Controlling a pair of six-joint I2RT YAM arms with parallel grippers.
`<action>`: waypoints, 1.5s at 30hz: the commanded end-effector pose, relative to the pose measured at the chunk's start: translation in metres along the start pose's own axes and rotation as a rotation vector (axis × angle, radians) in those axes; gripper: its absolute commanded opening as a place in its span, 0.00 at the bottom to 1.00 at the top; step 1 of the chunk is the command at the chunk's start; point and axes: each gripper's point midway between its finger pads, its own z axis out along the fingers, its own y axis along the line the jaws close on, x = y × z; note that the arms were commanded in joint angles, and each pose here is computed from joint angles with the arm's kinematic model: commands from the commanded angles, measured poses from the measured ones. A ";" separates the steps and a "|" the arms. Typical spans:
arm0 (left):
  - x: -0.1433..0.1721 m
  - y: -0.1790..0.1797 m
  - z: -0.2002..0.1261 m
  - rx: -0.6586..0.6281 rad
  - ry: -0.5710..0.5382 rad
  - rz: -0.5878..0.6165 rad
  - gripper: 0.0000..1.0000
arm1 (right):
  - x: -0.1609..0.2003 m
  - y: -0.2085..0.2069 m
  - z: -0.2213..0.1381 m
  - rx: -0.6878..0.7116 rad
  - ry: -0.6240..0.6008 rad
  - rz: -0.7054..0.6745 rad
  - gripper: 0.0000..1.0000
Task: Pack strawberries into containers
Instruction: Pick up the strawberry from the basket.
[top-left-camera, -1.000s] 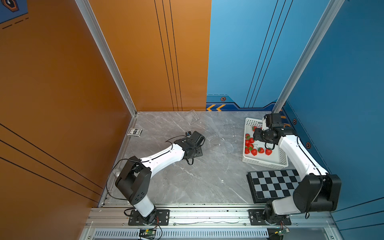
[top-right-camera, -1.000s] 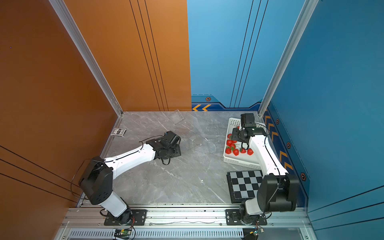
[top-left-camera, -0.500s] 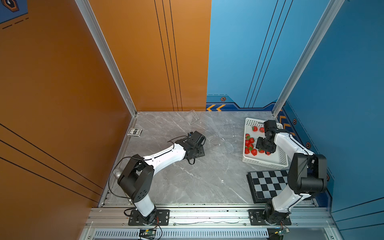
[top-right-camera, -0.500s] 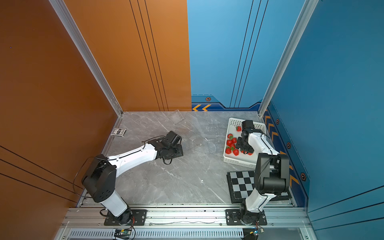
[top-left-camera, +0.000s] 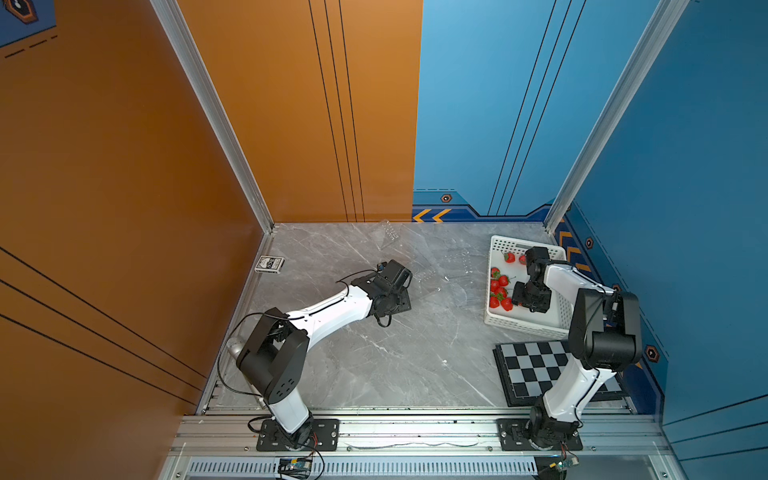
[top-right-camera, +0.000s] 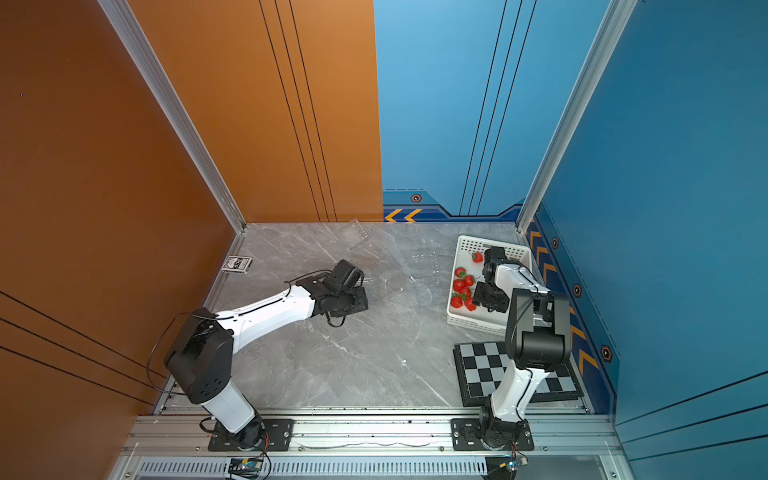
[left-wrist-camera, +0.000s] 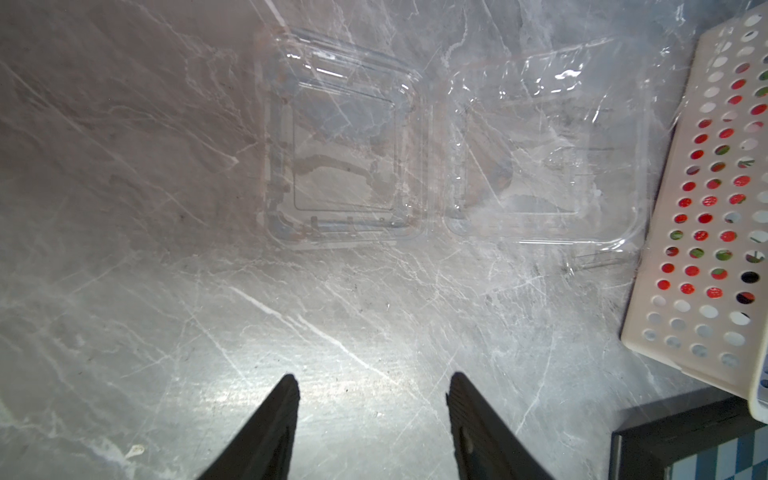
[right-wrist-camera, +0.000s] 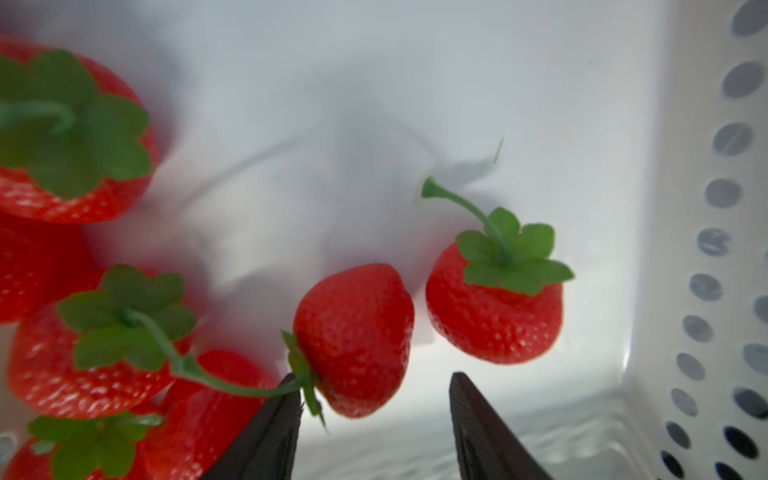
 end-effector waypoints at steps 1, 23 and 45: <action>-0.001 -0.007 0.005 0.015 0.012 0.019 0.60 | -0.018 0.004 -0.001 -0.015 -0.032 -0.008 0.59; 0.002 -0.007 0.014 0.011 0.037 0.013 0.60 | -0.018 0.014 0.022 -0.015 0.010 -0.059 0.56; 0.005 -0.002 0.017 0.002 0.051 0.002 0.59 | -0.005 0.013 0.023 -0.049 0.039 -0.032 0.22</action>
